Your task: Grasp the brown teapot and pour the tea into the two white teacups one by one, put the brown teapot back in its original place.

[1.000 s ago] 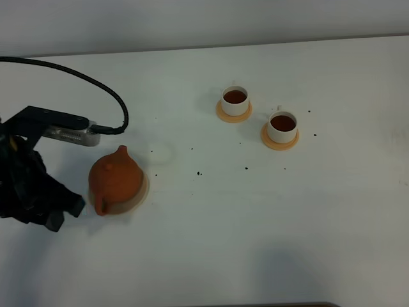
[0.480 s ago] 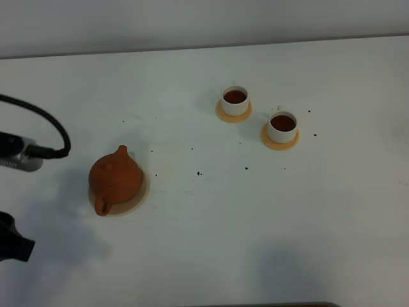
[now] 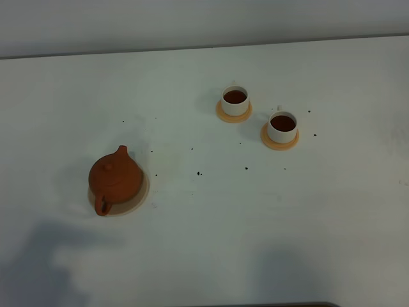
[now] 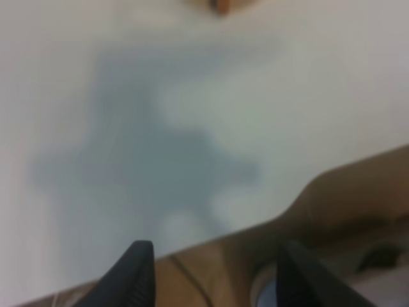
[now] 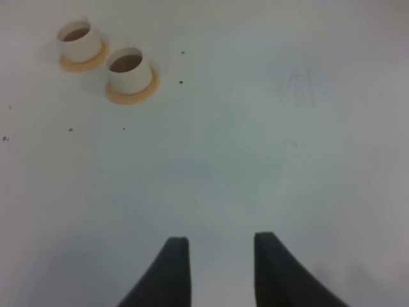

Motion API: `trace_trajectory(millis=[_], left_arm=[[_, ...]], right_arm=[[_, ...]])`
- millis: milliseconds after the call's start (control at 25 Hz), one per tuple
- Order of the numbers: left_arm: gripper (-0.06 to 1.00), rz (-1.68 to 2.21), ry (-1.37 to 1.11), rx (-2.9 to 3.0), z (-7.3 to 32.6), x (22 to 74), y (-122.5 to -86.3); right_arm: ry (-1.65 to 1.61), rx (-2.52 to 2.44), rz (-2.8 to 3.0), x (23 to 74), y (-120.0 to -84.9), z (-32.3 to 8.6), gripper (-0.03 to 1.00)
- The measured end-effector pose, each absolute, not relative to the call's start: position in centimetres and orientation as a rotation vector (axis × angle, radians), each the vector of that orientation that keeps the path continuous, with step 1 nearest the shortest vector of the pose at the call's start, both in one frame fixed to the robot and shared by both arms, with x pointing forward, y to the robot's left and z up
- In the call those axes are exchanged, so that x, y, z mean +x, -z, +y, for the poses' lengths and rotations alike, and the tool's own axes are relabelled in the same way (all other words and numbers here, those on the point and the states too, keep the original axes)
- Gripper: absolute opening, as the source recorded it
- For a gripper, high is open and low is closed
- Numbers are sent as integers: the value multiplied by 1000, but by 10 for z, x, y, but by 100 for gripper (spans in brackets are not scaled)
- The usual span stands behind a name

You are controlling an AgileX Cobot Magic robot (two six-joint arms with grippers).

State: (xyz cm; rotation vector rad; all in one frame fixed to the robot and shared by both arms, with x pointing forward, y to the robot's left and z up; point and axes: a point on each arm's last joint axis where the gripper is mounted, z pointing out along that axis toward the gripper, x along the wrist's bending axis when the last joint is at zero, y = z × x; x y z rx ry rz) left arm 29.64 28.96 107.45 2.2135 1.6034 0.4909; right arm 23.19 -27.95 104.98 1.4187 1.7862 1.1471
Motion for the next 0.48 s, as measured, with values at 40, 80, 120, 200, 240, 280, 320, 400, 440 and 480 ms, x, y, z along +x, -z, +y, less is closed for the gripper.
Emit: trace_trajectory(millis=[40, 80, 120, 200, 240, 280, 320, 400, 440, 480], left_arm=[[43, 1585, -517, 2186, 291, 290, -1076], [43, 1568, -541, 2161, 293, 284, -1077], [43, 1554, -561, 2139, 295, 278, -1077], [43, 1529, -587, 2103, 297, 270, -1077], [43, 1516, -598, 2085, 298, 266, -1078], [43, 1505, -603, 2069, 298, 262, -1078], [43, 1497, -603, 2058, 298, 260, -1078], [43, 1490, -590, 2050, 297, 257, -1074], [43, 1484, -576, 2047, 296, 257, -1072], [43, 1486, -574, 2049, 296, 258, -1067]], right_arm=[[-1147, 1419, 1786, 232, -1050, -280, 24], [-1147, 1419, 1786, 232, -1050, -280, 24], [-1147, 1419, 1786, 232, -1050, -280, 24], [-1147, 1419, 1786, 232, -1050, -280, 24], [-1147, 1419, 1786, 232, -1050, -280, 24], [-1147, 1419, 1786, 232, -1050, -280, 24], [-1147, 1419, 1786, 232, -1050, -280, 24], [-1147, 1419, 1786, 232, -1050, -280, 24], [-1147, 1419, 1786, 232, -1050, -280, 24], [-1147, 1419, 1786, 232, -1050, -280, 24]])
